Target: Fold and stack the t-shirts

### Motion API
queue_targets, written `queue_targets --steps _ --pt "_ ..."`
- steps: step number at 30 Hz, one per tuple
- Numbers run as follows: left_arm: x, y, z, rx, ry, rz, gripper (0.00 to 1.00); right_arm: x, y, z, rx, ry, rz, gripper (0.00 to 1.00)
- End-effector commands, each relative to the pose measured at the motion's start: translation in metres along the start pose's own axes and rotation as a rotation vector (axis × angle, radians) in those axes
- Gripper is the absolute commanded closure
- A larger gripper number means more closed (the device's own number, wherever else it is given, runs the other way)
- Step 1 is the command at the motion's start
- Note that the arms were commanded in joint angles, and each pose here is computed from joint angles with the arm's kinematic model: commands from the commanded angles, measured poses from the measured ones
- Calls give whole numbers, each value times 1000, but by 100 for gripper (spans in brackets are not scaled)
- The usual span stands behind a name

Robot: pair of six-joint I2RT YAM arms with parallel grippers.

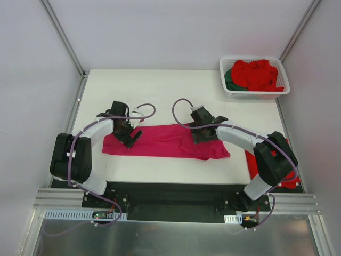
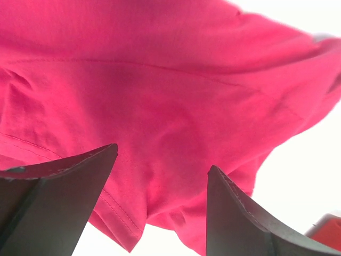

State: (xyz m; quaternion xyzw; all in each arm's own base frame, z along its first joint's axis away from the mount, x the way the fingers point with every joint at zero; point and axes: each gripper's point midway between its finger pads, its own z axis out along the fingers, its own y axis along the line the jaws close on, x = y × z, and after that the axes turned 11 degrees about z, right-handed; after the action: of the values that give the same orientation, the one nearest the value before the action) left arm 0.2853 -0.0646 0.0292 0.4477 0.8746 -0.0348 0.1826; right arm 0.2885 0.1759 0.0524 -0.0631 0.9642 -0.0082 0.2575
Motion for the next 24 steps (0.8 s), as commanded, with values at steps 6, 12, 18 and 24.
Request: queue_targets --steps 6,12,18,24 --pt "21 -2 7 -41 36 8 1 24 4 19 -61 55 53 26" --pt "37 2 10 -57 55 -4 1 29 3 21 -61 65 45 26" --pt "48 0 5 -63 49 -3 1 35 4 22 -70 96 30 26" --pt "57 -12 4 -47 43 5 1 38 3 19 -63 120 23 26"
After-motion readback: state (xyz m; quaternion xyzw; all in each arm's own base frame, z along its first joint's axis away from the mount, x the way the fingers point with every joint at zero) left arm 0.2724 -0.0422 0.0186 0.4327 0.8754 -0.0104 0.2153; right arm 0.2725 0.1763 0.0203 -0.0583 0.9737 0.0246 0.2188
